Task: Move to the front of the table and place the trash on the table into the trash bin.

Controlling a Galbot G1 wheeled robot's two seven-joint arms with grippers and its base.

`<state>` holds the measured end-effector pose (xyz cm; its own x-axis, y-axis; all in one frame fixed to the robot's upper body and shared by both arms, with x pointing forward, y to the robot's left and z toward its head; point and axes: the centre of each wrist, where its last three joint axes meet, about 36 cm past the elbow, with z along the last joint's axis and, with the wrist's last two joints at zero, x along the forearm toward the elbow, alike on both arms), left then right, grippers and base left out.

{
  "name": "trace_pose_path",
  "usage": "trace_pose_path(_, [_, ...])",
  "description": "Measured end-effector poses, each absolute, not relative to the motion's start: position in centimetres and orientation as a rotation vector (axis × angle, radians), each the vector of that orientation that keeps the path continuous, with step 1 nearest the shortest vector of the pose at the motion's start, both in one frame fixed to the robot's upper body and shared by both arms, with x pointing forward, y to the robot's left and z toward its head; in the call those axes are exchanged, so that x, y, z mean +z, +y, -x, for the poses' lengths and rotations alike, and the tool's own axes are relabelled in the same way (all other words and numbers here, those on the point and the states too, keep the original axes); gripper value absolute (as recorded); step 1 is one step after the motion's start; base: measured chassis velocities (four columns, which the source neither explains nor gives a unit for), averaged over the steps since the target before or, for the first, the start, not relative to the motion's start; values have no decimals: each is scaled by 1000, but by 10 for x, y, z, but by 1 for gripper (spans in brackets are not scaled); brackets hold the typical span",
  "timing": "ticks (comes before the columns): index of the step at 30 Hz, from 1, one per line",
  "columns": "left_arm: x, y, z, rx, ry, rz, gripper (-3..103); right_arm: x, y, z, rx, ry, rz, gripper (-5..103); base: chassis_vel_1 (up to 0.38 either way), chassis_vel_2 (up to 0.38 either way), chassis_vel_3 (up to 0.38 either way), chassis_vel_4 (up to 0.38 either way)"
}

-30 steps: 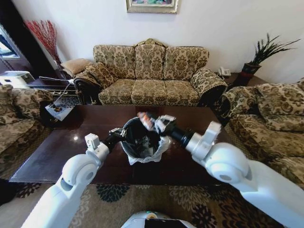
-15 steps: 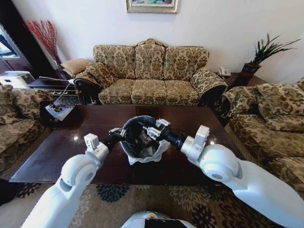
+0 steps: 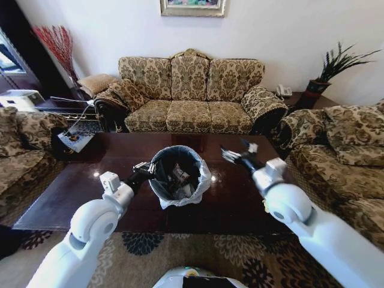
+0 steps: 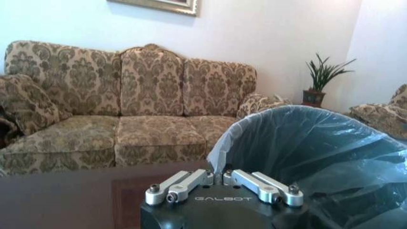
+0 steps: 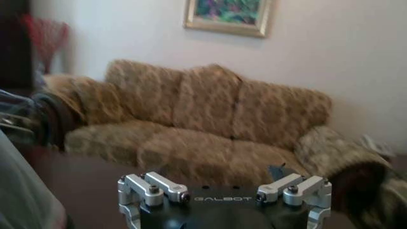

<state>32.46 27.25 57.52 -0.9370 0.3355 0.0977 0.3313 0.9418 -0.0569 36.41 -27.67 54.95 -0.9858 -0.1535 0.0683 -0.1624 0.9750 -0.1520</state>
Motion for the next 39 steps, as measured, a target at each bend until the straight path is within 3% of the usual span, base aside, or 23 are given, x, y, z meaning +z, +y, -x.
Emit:
trace_pose_path(16, [573,272,-327,63,-2994,510,3,414,-336,-323,43,-2908,87,100,-37,-57,42,66])
trace_pose_path(28, [572,272,-327,53,-2997,514,3,311,-344,-323,-100,-2851,113,100,-59,-86,52,75])
trace_pose_path(38, [572,273,-326,49,-2995,511,3,287,-339,-335,-120,-2837,105,101,0,0,0,0])
trace_pose_path(39, [572,273,-326,47,-2996,511,3,285,-338,-336,-116,-2840,109,97,0,0,0,0])
